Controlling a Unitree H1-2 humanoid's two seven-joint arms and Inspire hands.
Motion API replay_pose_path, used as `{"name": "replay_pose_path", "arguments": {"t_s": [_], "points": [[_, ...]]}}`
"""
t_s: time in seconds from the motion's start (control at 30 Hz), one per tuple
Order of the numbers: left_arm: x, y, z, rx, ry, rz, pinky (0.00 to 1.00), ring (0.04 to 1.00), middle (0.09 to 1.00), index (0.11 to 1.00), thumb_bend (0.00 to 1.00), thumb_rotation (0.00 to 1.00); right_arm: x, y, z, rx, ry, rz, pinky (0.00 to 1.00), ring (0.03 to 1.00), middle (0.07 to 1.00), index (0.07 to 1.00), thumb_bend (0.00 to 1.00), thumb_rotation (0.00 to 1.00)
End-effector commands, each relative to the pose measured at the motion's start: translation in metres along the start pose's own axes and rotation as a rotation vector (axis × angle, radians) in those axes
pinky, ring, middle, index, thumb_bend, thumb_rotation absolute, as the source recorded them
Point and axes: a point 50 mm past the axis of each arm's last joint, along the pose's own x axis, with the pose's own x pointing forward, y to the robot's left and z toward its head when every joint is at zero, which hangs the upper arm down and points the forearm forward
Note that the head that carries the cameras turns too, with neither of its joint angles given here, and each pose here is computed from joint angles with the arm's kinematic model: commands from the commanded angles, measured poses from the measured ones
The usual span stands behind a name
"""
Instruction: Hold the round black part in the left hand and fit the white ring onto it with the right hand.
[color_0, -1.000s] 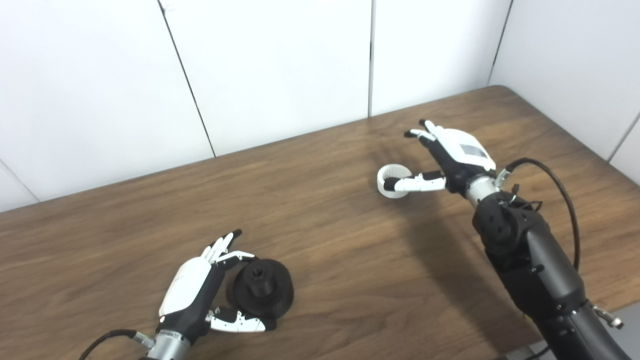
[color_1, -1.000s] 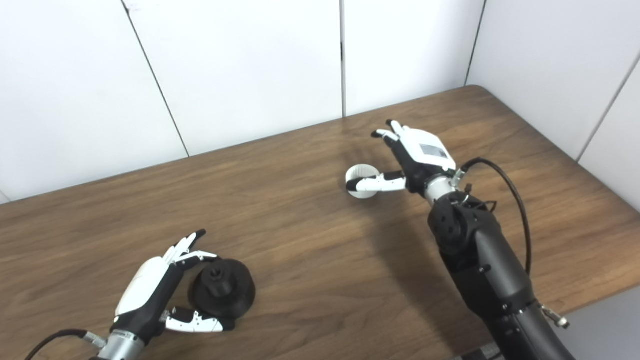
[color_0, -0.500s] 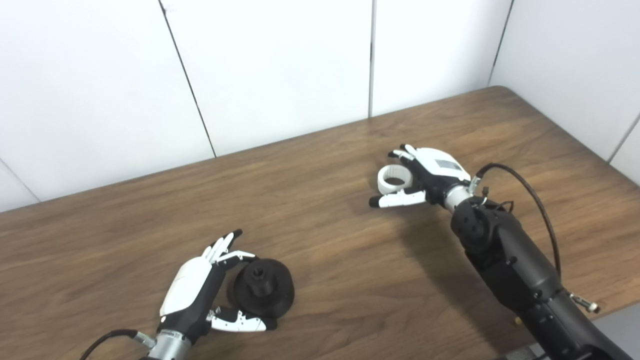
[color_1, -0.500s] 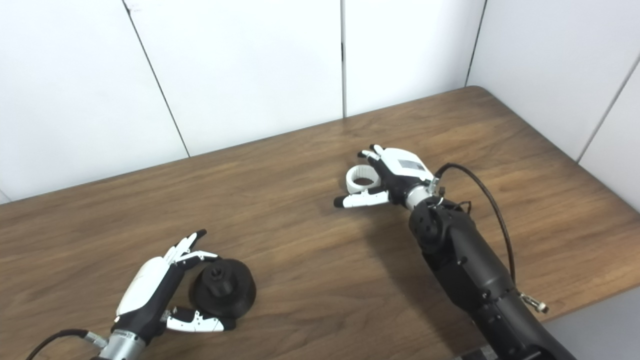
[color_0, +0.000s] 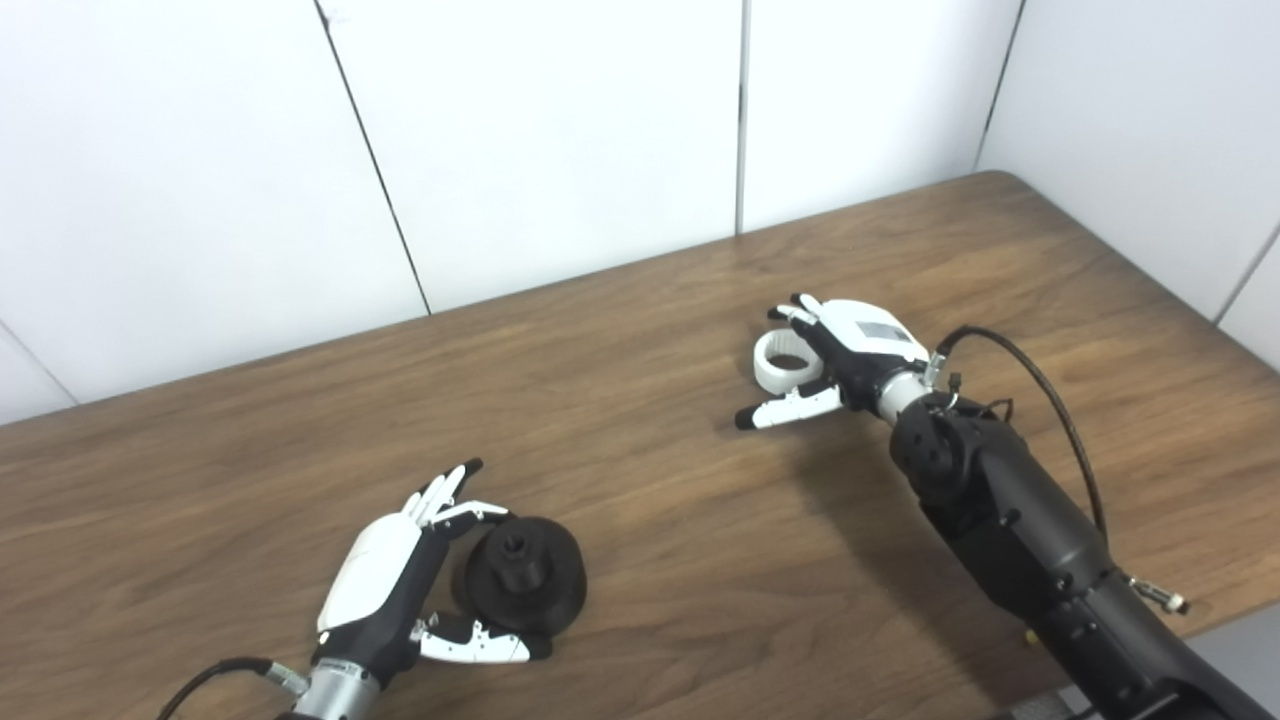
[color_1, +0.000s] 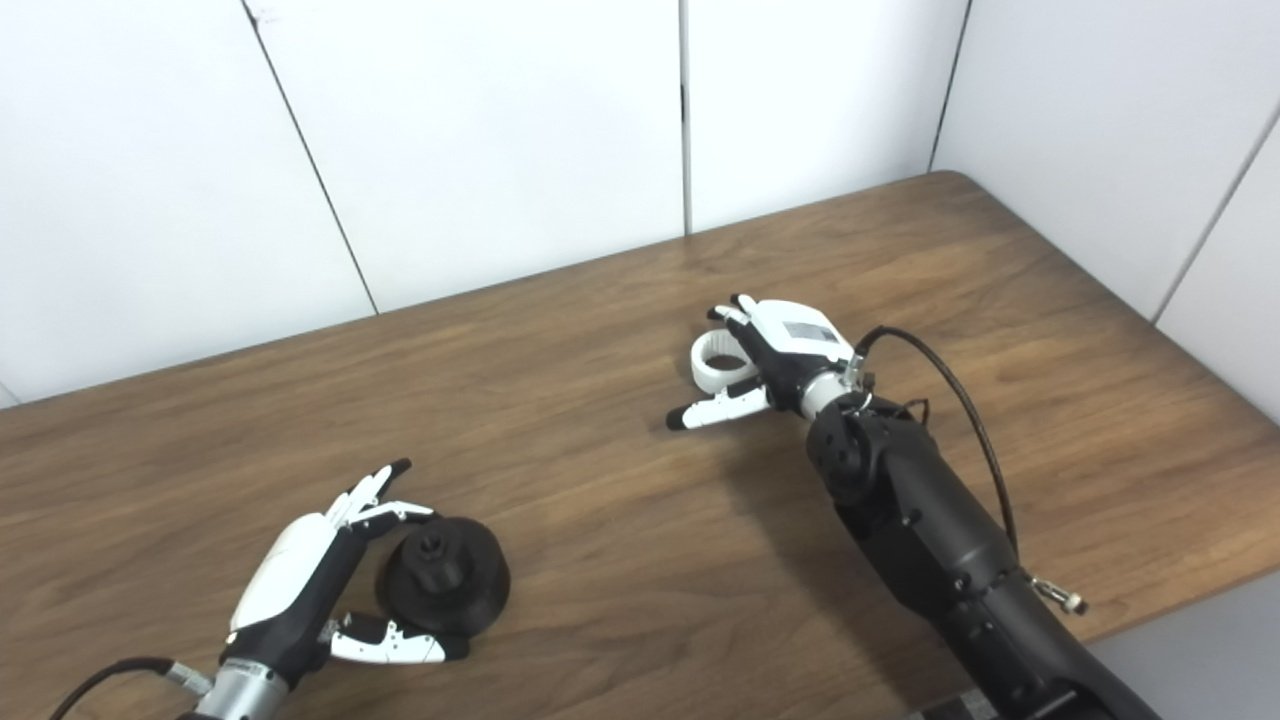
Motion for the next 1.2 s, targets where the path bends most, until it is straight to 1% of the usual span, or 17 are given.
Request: {"name": "replay_pose_path", "arguments": {"t_s": [0.0,0.07,0.17,0.47,0.53,0.6,0.73,0.8,0.87,0.93,1.07,1.17], "points": [[0.002,0.014,0.001,0.026,-0.022,0.026,1.00,1.000,1.000,0.626,0.94,0.31,0.008,-0.022,-0.002,-0.014,0.004,-0.061,0.90,0.999,1.000,0.941,1.00,0.64],[0.002,0.014,0.000,0.025,-0.023,0.027,1.00,1.000,1.000,0.626,0.94,0.31,0.008,-0.022,-0.007,-0.011,0.010,-0.072,0.90,1.000,1.000,0.937,1.00,0.64],[0.001,0.014,0.000,0.026,-0.025,0.027,1.00,1.000,1.000,0.626,0.94,0.32,0.007,-0.024,-0.014,-0.003,0.025,-0.086,0.91,1.000,1.000,0.932,1.00,0.65],[0.000,0.014,-0.002,0.019,-0.018,0.020,1.00,1.000,1.000,0.625,0.94,0.31,0.002,-0.028,-0.027,-0.007,0.052,-0.113,0.89,0.977,1.000,0.907,1.00,0.60],[-0.001,0.014,-0.001,0.018,-0.020,0.018,1.00,1.000,1.000,0.625,0.93,0.31,0.001,-0.028,-0.028,-0.006,0.055,-0.117,0.88,0.969,1.000,0.898,1.00,0.59],[-0.001,0.014,-0.001,0.019,-0.021,0.018,1.00,1.000,1.000,0.625,0.93,0.32,0.000,-0.027,-0.027,-0.002,0.057,-0.116,0.88,0.967,1.000,0.888,0.96,0.57],[-0.002,0.015,0.000,0.020,-0.023,0.018,1.00,1.000,1.000,0.625,0.93,0.33,-0.001,-0.027,-0.027,-0.001,0.054,-0.117,0.87,0.961,1.000,0.875,0.94,0.55],[-0.002,0.015,0.000,0.020,-0.024,0.017,1.00,1.000,1.000,0.626,0.93,0.34,-0.001,-0.026,-0.026,-0.004,0.051,-0.119,0.85,0.957,1.000,0.857,0.91,0.53],[-0.002,0.015,0.001,0.019,-0.022,0.017,1.00,1.000,1.000,0.626,0.92,0.32,-0.001,-0.026,-0.025,-0.001,0.048,-0.124,0.86,0.955,0.997,0.836,0.89,0.50],[-0.002,0.015,0.001,0.016,-0.024,0.018,1.00,1.000,1.000,0.625,0.92,0.32,-0.001,-0.024,-0.025,0.006,0.040,-0.138,0.85,0.945,0.985,0.801,0.87,0.46],[-0.001,0.015,0.001,0.015,-0.026,0.019,1.00,1.000,1.000,0.624,0.92,0.32,-0.003,-0.023,-0.025,0.022,0.026,-0.148,0.85,0.945,0.978,0.774,0.85,0.42],[-0.001,0.014,0.002,0.018,-0.026,0.019,1.00,1.000,1.000,0.625,0.93,0.32,-0.003,-0.021,-0.023,0.023,0.021,-0.152,0.85,0.942,0.976,0.765,0.85,0.42]]}}
